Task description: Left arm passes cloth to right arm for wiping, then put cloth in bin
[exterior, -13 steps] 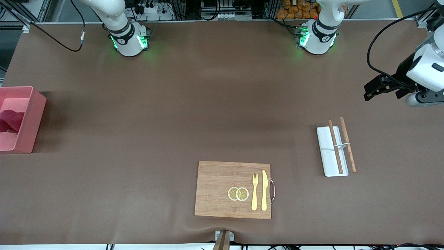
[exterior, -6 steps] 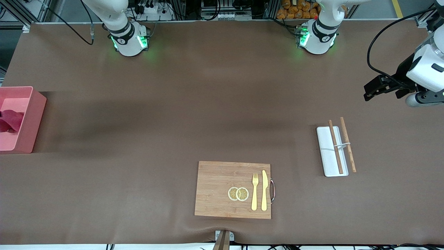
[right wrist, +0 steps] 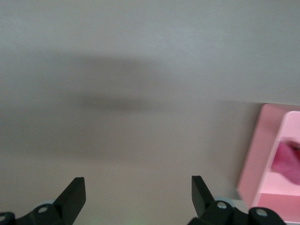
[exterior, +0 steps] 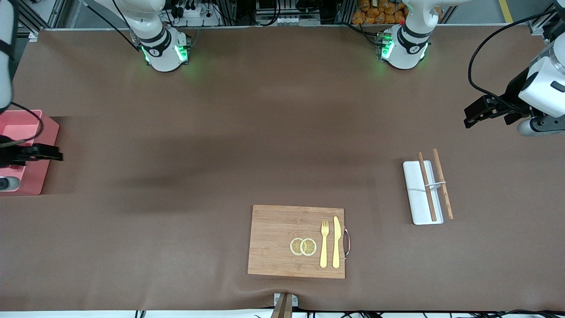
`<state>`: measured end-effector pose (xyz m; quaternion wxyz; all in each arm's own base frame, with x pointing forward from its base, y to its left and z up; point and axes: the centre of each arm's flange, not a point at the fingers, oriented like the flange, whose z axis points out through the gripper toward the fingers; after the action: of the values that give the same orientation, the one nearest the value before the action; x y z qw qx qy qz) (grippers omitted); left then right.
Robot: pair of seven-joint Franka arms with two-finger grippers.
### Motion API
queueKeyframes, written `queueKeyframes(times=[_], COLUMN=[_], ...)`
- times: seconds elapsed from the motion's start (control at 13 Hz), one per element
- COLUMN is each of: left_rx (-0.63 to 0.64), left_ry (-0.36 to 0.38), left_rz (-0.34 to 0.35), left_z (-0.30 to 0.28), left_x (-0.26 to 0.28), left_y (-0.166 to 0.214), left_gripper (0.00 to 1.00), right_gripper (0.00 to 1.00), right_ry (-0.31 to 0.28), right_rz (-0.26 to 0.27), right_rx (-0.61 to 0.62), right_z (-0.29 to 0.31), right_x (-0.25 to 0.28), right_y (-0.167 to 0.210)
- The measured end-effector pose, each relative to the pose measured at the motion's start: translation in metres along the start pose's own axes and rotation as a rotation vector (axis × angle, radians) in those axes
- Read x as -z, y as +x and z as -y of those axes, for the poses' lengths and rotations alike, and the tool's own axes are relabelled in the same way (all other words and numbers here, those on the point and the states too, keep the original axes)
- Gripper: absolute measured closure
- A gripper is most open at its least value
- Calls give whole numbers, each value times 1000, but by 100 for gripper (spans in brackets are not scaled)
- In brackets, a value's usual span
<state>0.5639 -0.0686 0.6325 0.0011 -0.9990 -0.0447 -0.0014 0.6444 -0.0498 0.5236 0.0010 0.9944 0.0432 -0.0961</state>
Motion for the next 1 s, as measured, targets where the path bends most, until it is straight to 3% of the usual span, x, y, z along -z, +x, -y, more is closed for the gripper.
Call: queueKeyframes(times=[0.23,0.38,1.0], left_rx=[12,9,8], left_ry=[3,6,11], left_rz=[6,8,14], left_z=[9,8,8], left_x=[3,6,5], left_y=[-2,-9,-15], left_gripper=[0,0,0], right_gripper=[0,0,0], right_ry=[29,57,70], right_rz=[-3,-35,-160], right_rx=[-51,-64,-178], right_z=[70,93,72], right_x=[4,8,38], right_y=[-1,-16,-118])
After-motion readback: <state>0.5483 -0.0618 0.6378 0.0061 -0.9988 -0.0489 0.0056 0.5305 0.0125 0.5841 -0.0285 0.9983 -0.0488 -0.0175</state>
